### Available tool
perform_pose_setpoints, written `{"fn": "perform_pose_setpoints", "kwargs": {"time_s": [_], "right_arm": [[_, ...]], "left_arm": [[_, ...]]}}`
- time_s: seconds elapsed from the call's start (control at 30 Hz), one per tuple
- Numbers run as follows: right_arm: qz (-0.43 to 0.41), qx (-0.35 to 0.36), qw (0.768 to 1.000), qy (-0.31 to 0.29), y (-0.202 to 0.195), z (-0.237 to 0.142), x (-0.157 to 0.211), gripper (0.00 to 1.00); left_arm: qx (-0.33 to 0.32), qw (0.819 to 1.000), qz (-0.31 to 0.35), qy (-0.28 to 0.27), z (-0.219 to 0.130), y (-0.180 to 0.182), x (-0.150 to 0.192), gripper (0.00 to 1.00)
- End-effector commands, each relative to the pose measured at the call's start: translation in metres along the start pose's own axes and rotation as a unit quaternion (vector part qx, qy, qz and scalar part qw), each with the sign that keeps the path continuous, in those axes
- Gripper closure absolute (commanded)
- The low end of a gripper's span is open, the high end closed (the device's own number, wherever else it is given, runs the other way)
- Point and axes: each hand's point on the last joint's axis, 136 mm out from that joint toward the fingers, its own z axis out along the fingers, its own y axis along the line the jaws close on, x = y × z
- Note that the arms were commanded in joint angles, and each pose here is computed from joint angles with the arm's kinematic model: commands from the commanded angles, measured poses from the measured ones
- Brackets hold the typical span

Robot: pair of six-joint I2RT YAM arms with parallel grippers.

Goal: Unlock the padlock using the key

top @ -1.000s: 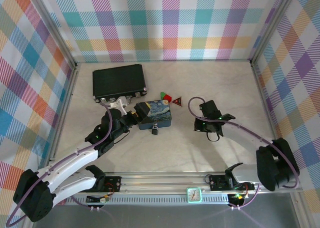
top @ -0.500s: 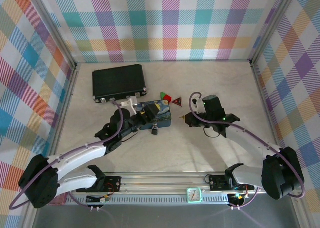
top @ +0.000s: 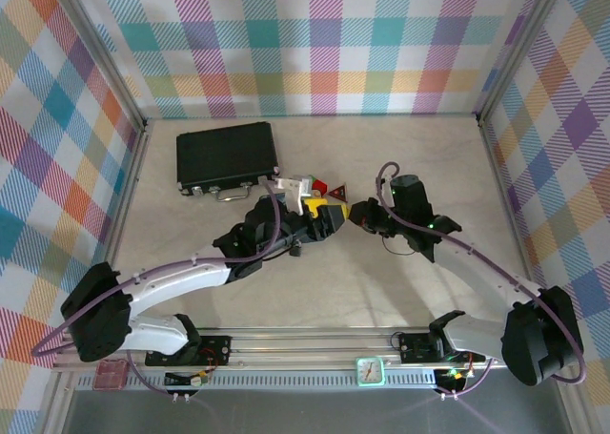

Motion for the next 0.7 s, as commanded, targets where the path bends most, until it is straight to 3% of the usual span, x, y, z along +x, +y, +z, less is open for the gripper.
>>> {"fn": "perform_pose_setpoints", "kwargs": {"time_s": [0.0, 0.13, 0.4, 0.53, 0.67], "right_arm": [[0.009, -0.026, 1.000, -0.003, 0.012, -0.006, 0.002, 1.00], [0.007, -0.030, 1.000, -0.007, 0.013, -0.008, 0.002, 1.00], [-0.002, -0.029, 1.000, -0.008, 0.014, -0.010, 0.002, 1.00], [-0.007, -0.028, 1.000, -0.007, 0.016, -0.011, 0.002, 1.00], [-0.009, -0.027, 1.000, -0.012, 0.016, -0.012, 0.000, 1.00]], "left_arm": [[-0.017, 0.997, 0.070, 0.014, 0.014, 0.005, 0.005, 0.37], [-0.019, 0.997, 0.063, 0.025, 0.027, 0.009, 0.014, 0.46], [-0.013, 0.999, 0.045, 0.006, 0.038, 0.006, 0.007, 0.52], [-0.004, 0.999, 0.040, 0.011, 0.045, 0.004, 0.010, 0.65], [-0.008, 0.999, 0.031, 0.015, 0.048, 0.008, 0.015, 0.88]]}}
